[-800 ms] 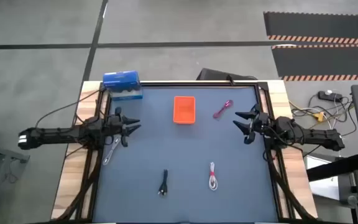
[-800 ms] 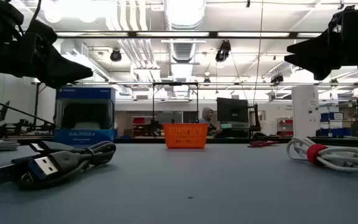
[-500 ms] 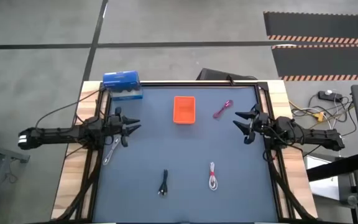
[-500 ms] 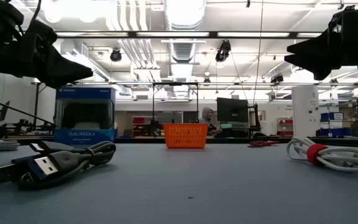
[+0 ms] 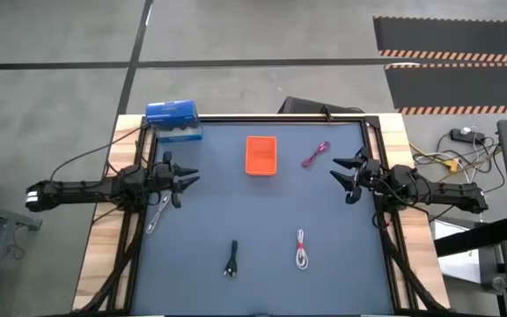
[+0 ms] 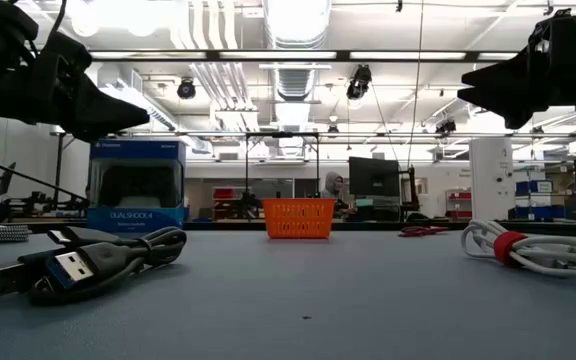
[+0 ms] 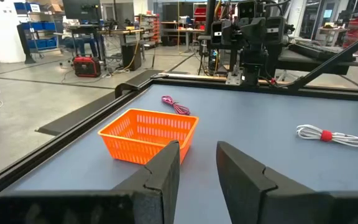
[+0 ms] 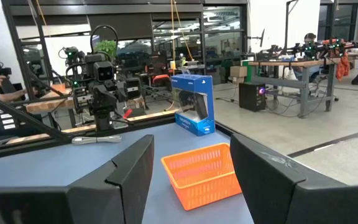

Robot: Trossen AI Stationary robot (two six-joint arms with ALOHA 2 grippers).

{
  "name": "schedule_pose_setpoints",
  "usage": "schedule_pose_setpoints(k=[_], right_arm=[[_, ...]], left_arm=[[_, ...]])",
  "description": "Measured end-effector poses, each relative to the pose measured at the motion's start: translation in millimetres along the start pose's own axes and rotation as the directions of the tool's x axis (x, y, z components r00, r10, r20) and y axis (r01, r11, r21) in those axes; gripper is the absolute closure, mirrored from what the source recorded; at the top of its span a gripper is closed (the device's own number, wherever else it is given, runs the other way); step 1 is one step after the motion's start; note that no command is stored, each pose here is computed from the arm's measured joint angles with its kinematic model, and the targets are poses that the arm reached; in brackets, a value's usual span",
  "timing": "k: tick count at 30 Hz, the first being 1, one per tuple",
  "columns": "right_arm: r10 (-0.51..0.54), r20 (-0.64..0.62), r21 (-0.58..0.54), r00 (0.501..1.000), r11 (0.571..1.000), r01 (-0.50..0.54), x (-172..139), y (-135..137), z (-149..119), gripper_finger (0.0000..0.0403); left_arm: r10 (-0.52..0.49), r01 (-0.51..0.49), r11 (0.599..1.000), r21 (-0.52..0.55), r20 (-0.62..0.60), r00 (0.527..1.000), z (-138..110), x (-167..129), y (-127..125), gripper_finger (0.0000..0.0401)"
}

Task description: Pick and place USB-C Cables

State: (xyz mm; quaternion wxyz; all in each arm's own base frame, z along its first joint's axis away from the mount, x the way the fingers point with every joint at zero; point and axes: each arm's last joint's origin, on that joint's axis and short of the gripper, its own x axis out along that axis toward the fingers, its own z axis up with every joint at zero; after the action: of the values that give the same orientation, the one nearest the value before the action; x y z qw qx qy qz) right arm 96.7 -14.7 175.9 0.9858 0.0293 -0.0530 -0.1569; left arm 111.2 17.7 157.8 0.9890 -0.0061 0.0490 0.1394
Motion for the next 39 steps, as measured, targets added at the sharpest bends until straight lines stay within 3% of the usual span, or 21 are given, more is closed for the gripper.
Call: schedule_pose_setpoints(k=[30, 39], right_arm=[[0.0, 0.0, 0.0, 1.0, 1.0, 0.0, 0.0, 0.0, 0.0, 0.02], [0.0, 0.0, -0.154, 1.0, 0.988, 0.0, 0.0, 0.0, 0.0, 0.0199]], left_arm=[[0.0, 0.0, 1.0, 0.0, 0.0, 1.0, 0.0, 0.0, 0.0, 0.031], [0.0, 0.0, 1.0, 0.0, 0.0, 1.0, 0.0, 0.0, 0.0, 0.031]])
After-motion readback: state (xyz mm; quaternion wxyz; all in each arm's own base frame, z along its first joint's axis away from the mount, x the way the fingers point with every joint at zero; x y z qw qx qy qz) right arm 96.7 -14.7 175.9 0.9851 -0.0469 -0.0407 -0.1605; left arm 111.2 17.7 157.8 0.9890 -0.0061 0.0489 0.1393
